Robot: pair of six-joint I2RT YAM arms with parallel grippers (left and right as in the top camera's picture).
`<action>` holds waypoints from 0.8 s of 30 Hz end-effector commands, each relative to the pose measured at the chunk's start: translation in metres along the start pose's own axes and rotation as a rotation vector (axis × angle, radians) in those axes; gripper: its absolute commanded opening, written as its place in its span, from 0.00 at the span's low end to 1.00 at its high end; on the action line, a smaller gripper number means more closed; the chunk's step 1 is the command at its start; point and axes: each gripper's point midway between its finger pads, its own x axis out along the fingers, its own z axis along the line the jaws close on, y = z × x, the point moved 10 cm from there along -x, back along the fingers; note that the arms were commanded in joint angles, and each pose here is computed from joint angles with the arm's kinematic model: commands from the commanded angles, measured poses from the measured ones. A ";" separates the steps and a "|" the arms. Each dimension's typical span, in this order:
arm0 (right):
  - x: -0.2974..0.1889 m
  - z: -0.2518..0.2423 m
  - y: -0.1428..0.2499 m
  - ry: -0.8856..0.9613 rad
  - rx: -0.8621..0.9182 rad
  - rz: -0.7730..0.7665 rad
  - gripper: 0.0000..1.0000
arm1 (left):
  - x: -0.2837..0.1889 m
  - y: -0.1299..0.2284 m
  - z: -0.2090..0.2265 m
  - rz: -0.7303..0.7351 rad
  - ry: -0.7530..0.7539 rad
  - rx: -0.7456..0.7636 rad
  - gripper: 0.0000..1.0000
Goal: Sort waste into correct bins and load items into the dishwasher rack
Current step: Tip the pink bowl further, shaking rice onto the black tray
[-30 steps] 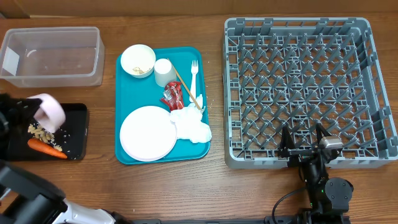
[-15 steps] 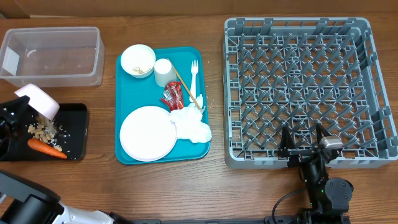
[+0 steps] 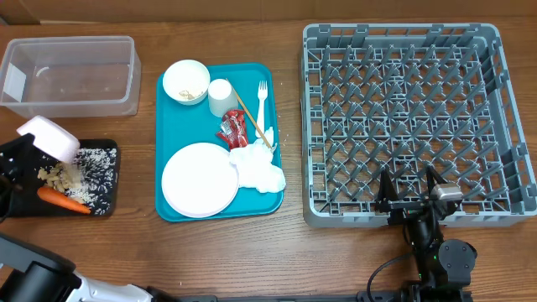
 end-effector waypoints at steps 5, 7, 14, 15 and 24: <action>0.000 -0.002 0.002 0.013 -0.006 -0.005 1.00 | -0.010 -0.001 0.003 -0.019 0.049 -0.057 0.04; 0.000 -0.002 0.002 0.013 -0.007 -0.005 1.00 | -0.010 0.001 -0.002 -0.005 0.118 -0.085 0.04; 0.000 -0.002 0.002 0.013 -0.007 -0.005 1.00 | -0.010 -0.002 0.000 -0.003 0.118 -0.104 0.04; 0.000 -0.002 0.002 0.013 -0.007 -0.005 1.00 | -0.009 -0.002 0.000 -0.001 0.117 -0.105 0.04; 0.000 -0.002 0.002 0.013 -0.007 -0.005 1.00 | 0.053 0.024 -0.032 0.153 0.013 0.068 0.04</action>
